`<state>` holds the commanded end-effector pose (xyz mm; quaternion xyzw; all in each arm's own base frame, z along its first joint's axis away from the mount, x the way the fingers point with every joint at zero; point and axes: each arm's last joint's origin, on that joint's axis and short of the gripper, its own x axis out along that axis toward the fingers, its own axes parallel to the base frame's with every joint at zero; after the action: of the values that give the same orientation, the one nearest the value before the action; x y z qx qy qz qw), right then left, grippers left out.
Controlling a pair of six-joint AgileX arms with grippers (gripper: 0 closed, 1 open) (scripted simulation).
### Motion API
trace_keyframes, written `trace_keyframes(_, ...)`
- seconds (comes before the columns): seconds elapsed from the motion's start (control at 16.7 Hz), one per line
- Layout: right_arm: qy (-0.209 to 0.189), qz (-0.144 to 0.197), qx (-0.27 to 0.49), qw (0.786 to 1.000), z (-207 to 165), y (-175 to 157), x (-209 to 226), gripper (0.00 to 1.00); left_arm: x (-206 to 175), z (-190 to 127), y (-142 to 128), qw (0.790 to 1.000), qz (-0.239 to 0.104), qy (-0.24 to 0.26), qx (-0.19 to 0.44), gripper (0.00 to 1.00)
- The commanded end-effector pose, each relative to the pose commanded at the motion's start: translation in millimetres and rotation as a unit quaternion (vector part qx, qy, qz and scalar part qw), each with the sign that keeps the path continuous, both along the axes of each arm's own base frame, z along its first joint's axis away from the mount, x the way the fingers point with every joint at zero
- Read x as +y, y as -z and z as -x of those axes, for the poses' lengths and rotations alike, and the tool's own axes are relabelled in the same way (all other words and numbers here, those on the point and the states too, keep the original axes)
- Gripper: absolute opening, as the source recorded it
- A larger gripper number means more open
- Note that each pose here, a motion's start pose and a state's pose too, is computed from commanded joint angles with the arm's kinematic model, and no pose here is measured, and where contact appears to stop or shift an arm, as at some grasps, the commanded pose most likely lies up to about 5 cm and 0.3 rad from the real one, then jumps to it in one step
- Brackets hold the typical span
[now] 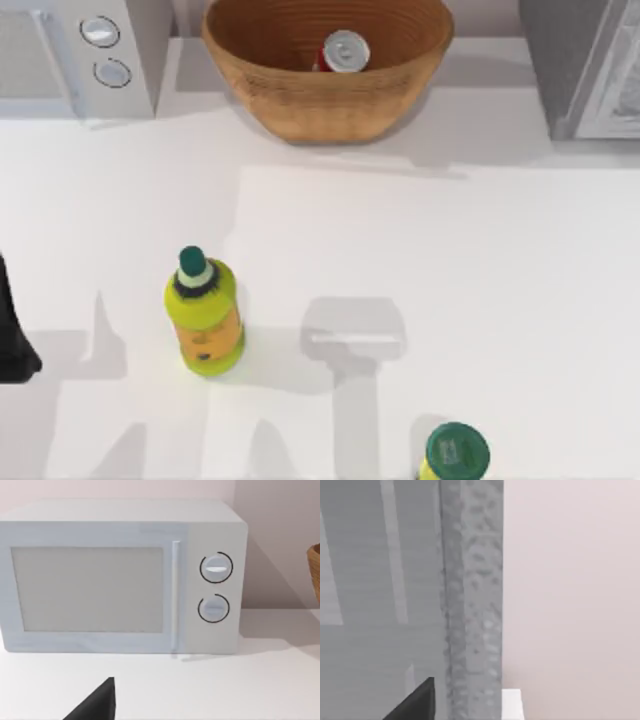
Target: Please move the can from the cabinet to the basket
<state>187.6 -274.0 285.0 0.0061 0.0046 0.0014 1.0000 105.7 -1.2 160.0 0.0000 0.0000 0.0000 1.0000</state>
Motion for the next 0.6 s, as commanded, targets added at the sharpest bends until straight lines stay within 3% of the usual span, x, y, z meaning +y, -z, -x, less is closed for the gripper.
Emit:
trace_keyframes(0.24,0.001,-0.016,0.009,1.000,0.6,-90.0,1.0,1.00,0.0,0.0,0.0,1.000,0.000,0.000,0.000,1.00)
trace_keyframes(0.6,0.001,-0.006,0.003,1.000,23.7,-200.0,53.1,1.00,0.0,0.0,0.0,1.000,0.000,0.000,0.000,1.00)
